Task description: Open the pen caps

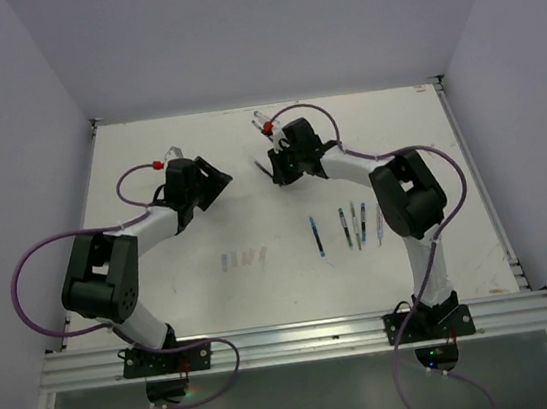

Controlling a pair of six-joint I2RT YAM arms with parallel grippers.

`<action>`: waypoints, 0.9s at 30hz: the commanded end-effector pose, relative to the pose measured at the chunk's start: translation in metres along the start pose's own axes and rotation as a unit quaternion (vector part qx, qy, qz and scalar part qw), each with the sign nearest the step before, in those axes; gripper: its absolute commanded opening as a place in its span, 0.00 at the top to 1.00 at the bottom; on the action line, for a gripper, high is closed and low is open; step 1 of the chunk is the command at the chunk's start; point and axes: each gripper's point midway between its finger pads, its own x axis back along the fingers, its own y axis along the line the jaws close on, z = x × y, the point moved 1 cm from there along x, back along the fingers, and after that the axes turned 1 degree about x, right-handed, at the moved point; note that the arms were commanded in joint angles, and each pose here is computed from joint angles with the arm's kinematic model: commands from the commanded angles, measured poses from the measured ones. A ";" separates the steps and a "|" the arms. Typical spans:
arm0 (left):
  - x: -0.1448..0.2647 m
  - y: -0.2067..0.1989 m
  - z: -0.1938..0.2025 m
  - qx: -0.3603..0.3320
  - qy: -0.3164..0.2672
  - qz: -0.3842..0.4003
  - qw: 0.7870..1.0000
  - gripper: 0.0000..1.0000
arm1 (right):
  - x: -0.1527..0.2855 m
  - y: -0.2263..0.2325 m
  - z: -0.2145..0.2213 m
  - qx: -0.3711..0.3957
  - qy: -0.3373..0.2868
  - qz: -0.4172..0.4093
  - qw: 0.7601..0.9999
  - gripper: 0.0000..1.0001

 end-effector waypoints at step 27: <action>0.035 -0.049 0.032 0.088 0.091 0.179 0.976 0.40 | 0.108 0.126 0.012 -0.004 -0.078 -0.097 0.992 1.00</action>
